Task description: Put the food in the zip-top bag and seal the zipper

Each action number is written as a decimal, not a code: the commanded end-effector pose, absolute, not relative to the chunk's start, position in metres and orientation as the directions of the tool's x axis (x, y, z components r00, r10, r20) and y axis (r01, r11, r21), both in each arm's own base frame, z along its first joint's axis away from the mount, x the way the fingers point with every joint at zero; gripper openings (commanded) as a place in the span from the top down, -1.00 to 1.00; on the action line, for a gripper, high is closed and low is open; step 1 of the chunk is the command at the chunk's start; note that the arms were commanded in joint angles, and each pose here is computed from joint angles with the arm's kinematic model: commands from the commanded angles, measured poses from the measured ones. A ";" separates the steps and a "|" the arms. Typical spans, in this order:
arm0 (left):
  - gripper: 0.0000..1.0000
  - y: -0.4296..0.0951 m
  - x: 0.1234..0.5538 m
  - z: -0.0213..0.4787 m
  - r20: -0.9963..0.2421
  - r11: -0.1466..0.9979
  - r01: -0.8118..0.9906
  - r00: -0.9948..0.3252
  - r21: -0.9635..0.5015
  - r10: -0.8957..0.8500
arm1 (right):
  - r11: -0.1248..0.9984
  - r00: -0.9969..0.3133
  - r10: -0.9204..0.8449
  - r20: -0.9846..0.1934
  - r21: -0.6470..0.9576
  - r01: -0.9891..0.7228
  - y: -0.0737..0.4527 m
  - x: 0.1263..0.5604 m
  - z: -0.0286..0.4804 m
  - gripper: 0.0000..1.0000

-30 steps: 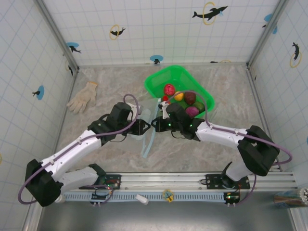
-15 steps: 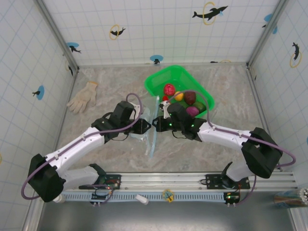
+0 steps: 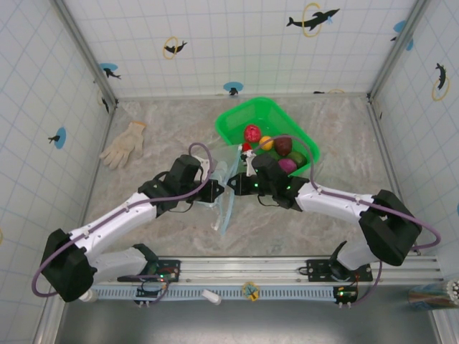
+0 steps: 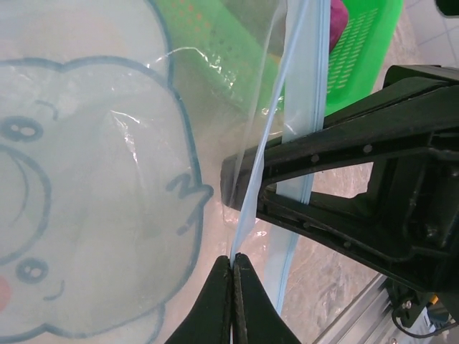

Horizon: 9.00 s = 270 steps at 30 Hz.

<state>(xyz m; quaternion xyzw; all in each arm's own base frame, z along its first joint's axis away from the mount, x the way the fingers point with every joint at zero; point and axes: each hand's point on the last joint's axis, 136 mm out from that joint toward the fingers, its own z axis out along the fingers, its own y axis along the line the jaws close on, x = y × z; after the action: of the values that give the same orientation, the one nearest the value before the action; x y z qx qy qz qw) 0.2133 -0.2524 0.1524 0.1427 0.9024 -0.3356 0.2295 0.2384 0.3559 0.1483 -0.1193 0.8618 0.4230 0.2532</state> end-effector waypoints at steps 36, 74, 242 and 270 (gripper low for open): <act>1.00 -0.201 0.247 0.246 -0.636 0.869 0.232 -0.763 -0.437 -0.116 | 0.667 -0.696 -0.177 -0.696 0.435 -0.605 0.337 0.254 0.187 -0.39; 1.00 -0.223 0.266 0.244 -0.531 0.712 0.267 -0.830 -0.650 -0.174 | 0.968 -0.932 -0.248 -0.266 -0.047 -0.245 0.167 0.354 0.086 -0.87; 1.00 -0.205 0.262 0.234 -0.464 0.627 0.240 -0.858 -0.741 -0.220 | 0.783 -0.623 0.064 -0.780 0.426 -0.454 0.277 0.387 0.262 -0.24; 1.00 -0.233 0.244 0.273 -0.485 0.474 0.376 -0.865 -0.796 -0.128 | 0.671 -0.683 -0.066 -0.727 0.474 -0.570 0.358 0.252 0.216 -0.30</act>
<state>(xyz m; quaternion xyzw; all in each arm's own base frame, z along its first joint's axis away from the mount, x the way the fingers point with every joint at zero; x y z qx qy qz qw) 0.2482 -0.2283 0.2474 0.0436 0.8411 -0.4894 0.2260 0.2489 0.3503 0.2180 -0.1956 0.8435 0.3694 0.3372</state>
